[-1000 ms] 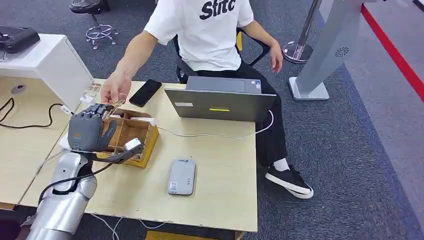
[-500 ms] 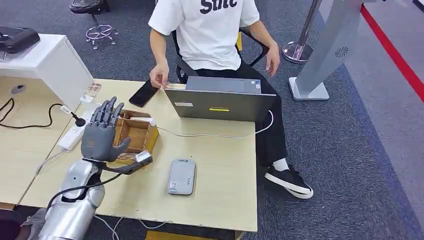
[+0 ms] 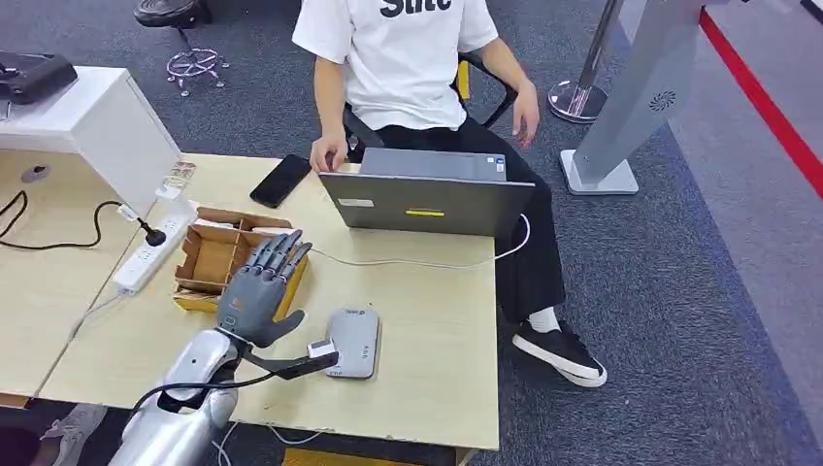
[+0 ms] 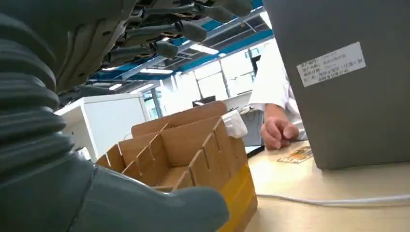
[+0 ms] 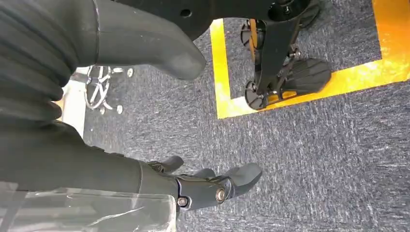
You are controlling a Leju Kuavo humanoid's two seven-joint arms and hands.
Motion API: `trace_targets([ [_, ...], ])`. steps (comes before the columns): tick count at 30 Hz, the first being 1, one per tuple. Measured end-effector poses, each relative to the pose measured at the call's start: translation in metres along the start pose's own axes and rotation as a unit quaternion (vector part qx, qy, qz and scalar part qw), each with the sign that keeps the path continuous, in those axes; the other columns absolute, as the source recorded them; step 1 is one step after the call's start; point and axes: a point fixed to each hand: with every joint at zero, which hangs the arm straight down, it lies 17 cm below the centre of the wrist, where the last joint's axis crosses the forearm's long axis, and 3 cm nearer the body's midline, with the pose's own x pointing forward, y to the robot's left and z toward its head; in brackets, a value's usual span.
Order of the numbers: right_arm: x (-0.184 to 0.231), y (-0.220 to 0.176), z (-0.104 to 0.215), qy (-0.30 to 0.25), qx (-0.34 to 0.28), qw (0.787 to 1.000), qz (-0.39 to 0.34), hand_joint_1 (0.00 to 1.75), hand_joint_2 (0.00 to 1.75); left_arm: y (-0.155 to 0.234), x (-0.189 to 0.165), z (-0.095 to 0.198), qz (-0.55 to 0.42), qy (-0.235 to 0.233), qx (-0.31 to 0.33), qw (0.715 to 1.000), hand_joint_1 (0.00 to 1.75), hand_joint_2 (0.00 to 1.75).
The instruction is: Pass the card to the sensor for recognition and then transmit it.
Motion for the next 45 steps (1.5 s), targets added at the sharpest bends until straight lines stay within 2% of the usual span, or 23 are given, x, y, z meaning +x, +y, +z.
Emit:
trace_targets([
  [6, -0.001, -0.001, 0.0, 0.002, -0.002, 1.0, -0.009, 0.0, 1.75, -0.006, -0.011, 0.007, -0.018, 0.008, -0.015, 1.0, 0.0, 1.75],
  [16, -0.004, -0.005, -0.001, 0.007, -0.007, 1.0, -0.025, 0.0, 1.75, 0.001, -0.045, 0.044, -0.066, 0.011, -0.024, 0.997, 0.0, 1.75],
  [31, -0.005, -0.001, 0.0, 0.009, -0.005, 1.0, -0.029, 0.0, 1.75, 0.014, -0.056, 0.058, -0.081, 0.01, -0.017, 0.996, 0.0, 1.75],
  [38, -0.006, -0.001, 0.0, 0.01, -0.007, 0.999, -0.032, 0.0, 1.75, 0.02, -0.073, 0.075, -0.082, 0.029, -0.016, 0.996, 0.0, 1.75],
  [45, -0.005, 0.0, 0.0, 0.008, -0.004, 1.0, -0.026, 0.0, 1.75, 0.014, -0.093, 0.08, -0.083, 0.051, -0.029, 0.995, 0.0, 1.75],
])
